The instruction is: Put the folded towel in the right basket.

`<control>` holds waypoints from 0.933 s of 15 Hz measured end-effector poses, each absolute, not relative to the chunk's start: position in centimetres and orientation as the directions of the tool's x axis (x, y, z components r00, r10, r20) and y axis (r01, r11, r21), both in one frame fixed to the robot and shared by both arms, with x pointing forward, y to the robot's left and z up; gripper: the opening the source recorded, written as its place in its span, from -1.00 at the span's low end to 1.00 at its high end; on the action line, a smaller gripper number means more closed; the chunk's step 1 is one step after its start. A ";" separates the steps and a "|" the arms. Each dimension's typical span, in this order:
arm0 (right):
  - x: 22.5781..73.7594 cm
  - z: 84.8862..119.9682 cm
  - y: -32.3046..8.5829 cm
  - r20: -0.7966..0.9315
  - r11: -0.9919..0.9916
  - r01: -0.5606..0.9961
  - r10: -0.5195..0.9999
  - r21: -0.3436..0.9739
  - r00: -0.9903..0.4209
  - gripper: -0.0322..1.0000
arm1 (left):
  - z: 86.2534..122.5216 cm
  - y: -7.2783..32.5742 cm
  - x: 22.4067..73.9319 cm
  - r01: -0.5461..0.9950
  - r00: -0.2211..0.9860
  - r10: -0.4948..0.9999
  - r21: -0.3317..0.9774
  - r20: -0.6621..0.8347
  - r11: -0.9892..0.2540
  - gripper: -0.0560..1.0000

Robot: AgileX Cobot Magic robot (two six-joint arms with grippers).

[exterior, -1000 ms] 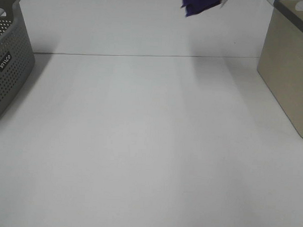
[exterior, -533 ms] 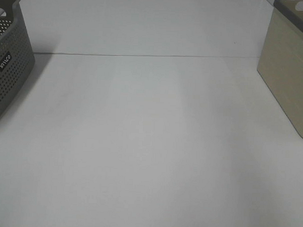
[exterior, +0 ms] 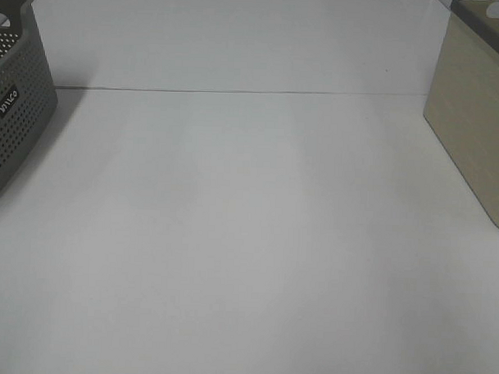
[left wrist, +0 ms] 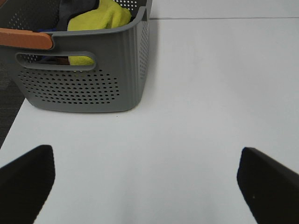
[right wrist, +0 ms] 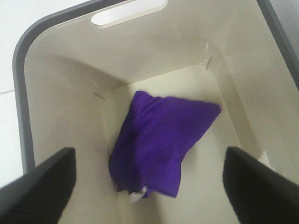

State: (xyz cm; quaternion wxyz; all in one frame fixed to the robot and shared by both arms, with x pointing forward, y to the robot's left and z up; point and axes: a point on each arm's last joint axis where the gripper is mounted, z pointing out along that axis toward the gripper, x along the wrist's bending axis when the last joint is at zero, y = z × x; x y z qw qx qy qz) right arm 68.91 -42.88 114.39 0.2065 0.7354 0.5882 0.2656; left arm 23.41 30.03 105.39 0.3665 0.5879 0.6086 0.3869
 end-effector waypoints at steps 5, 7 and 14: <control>68.9 114.8 -42.1 0.204 -0.225 0.746 0.971 0.626 0.122 0.92 | 105.4 30.0 23.4 0.432 -0.040 0.999 0.902 0.009 0.009 0.98; 68.5 116.5 -40.0 0.188 -0.177 0.734 0.980 0.655 0.068 0.92 | 105.4 30.0 23.4 0.432 -0.040 0.999 0.902 0.009 0.009 0.98; 58.8 123.3 -32.3 0.060 -0.017 0.706 0.998 0.708 -0.037 0.92 | 105.4 30.0 23.4 0.432 -0.040 0.999 0.902 0.009 0.009 0.98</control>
